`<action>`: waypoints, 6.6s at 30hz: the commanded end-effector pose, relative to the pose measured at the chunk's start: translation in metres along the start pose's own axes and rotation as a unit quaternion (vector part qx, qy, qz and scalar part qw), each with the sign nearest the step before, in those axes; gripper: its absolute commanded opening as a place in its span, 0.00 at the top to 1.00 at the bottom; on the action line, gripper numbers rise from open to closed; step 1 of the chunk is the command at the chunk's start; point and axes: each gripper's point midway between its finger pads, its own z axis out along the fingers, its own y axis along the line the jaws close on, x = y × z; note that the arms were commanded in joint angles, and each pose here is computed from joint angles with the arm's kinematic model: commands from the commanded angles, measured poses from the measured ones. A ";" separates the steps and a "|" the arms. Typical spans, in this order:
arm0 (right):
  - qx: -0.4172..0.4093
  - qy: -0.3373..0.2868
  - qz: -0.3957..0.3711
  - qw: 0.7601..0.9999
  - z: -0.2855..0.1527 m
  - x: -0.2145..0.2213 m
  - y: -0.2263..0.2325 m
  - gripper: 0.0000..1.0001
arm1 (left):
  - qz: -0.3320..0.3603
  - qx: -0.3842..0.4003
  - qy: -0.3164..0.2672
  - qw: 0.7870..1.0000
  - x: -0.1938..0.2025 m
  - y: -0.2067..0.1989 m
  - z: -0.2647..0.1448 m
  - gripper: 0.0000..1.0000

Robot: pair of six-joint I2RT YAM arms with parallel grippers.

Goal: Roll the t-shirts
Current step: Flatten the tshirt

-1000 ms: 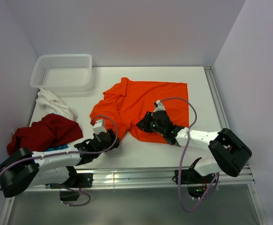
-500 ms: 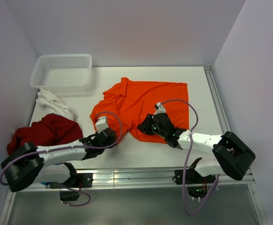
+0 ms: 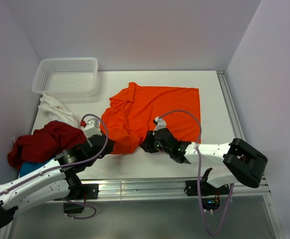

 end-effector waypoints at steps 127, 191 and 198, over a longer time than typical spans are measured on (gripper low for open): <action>0.104 -0.328 0.228 0.911 -0.203 -0.070 -0.101 0.02 | 0.060 0.004 -0.067 0.996 -0.016 0.013 0.007 0.00; 0.415 -0.067 0.457 0.784 -0.157 -0.011 -0.249 0.27 | -0.092 -0.097 0.168 0.977 0.025 0.033 0.014 0.04; 0.430 -0.069 0.459 0.775 -0.170 -0.001 -0.245 0.27 | -0.099 -0.107 0.180 0.973 0.033 0.041 0.012 0.04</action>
